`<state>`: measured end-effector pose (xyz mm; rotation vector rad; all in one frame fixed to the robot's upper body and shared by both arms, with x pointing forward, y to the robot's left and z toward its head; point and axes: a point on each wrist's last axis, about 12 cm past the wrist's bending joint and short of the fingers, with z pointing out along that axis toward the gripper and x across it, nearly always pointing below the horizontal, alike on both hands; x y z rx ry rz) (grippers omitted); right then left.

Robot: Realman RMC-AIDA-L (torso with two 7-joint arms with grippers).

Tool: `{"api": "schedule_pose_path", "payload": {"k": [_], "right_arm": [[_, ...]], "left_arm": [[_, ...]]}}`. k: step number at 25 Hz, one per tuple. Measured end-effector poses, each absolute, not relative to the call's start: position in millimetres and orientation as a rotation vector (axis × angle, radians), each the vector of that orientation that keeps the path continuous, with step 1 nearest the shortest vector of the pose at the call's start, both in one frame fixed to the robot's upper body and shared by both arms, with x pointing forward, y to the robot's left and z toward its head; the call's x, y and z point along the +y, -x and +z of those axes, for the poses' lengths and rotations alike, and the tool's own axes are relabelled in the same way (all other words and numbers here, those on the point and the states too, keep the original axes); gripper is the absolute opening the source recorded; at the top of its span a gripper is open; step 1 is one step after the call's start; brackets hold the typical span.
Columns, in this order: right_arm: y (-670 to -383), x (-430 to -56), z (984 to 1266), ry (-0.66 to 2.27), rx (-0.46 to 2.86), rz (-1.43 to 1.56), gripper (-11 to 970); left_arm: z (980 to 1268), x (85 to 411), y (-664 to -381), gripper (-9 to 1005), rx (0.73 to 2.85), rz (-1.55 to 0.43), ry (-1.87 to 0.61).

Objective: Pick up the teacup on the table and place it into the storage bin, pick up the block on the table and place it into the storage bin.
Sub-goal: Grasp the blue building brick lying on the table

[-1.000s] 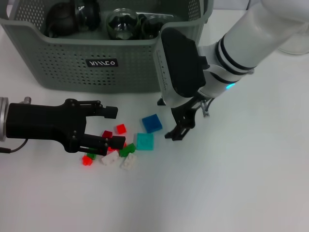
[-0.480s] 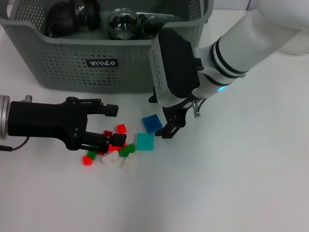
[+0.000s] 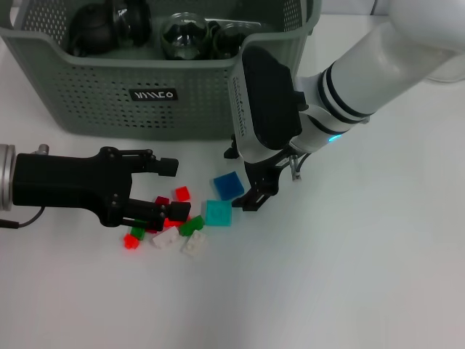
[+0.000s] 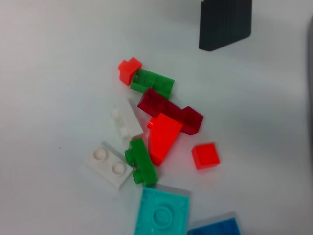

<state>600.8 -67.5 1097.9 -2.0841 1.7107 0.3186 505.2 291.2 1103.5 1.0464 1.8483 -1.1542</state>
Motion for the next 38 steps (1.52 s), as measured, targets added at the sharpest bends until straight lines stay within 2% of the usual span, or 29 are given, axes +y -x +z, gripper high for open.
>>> {"api": "schedule_pose_path", "payload": {"k": [8, 11, 16, 38], "right_arm": [[-602, -69, 1096, 2.066, 1.720, 0.309, 881], [-603, -68, 1096, 2.060, 1.721, 0.309, 695], [-601, -66, 1095, 2.046, 1.716, 0.334, 569], [-603, -71, 1087, 1.991, 1.748, 0.358, 570]], "left_arm": [[1103, 291, -505, 871, 1.851, -1.154, -1.047], [1103, 291, -505, 870, 1.850, -1.155, -1.046], [1103, 292, -505, 870, 1.851, -1.153, -1.044], [1101, 291, -505, 870, 1.856, -1.156, -1.039]]}}
